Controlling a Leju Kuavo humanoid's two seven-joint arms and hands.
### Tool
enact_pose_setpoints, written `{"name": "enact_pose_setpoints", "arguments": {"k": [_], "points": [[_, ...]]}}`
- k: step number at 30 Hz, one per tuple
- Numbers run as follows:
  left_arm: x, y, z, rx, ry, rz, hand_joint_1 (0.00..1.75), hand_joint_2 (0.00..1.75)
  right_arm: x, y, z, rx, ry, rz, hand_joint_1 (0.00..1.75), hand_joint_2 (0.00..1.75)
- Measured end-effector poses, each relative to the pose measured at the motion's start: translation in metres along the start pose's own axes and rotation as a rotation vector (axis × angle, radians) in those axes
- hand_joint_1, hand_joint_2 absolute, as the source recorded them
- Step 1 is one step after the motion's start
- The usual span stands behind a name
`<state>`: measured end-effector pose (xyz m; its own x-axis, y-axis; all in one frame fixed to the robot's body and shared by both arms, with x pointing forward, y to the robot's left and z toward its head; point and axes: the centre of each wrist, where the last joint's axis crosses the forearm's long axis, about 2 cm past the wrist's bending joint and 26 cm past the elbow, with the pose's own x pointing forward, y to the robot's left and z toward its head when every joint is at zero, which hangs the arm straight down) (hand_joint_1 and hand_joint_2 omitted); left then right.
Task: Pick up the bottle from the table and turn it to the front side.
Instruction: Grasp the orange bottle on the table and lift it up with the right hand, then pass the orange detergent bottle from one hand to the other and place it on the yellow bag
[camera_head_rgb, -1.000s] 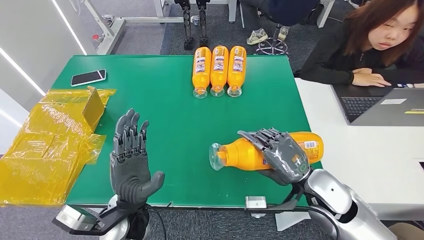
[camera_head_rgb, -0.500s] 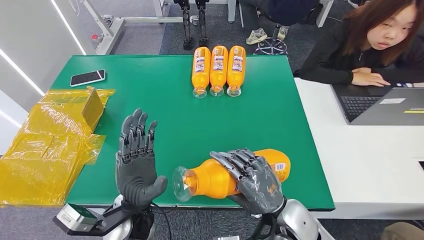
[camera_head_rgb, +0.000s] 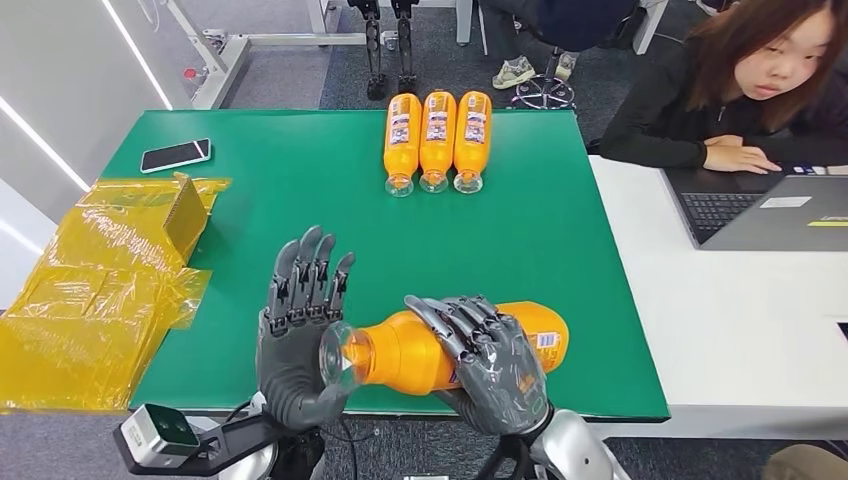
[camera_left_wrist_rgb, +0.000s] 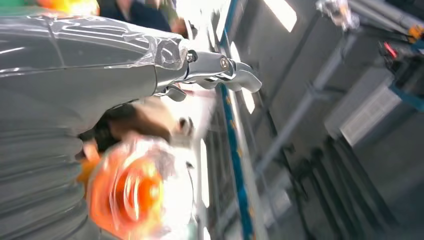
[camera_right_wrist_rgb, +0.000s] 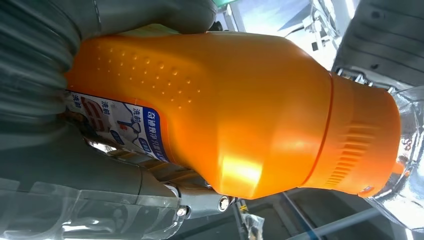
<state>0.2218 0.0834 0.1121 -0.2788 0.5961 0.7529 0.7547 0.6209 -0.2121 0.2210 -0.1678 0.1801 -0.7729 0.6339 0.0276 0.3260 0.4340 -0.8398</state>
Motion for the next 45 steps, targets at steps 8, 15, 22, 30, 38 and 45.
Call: {"name": "enact_pose_setpoints", "arguments": {"k": [8,15,22,30,38,45], "points": [[-0.005,-0.008,-0.003,-0.059,0.001,0.082,0.0,1.75,0.005,-0.001,-0.01,-0.006,0.007,-0.033,1.75,1.75],[-0.011,-0.011,-0.007,-0.082,0.017,0.116,0.0,1.75,0.014,0.0,-0.022,-0.034,0.01,-0.094,1.75,1.75],[-0.014,-0.003,-0.023,-0.09,0.015,0.111,1.15,1.75,0.027,0.006,-0.025,-0.041,-0.015,-0.195,1.75,1.75],[-0.015,0.004,-0.03,-0.078,0.014,0.1,1.66,1.75,0.031,0.01,-0.029,-0.031,-0.009,-0.228,1.75,1.75],[-0.015,0.005,-0.031,-0.061,0.014,0.084,1.61,1.75,0.027,0.012,-0.032,-0.012,-0.016,-0.237,1.58,1.75],[-0.015,0.007,-0.033,-0.053,0.015,0.07,1.59,1.75,0.026,0.013,-0.033,0.002,-0.016,-0.245,0.0,1.75]]}}
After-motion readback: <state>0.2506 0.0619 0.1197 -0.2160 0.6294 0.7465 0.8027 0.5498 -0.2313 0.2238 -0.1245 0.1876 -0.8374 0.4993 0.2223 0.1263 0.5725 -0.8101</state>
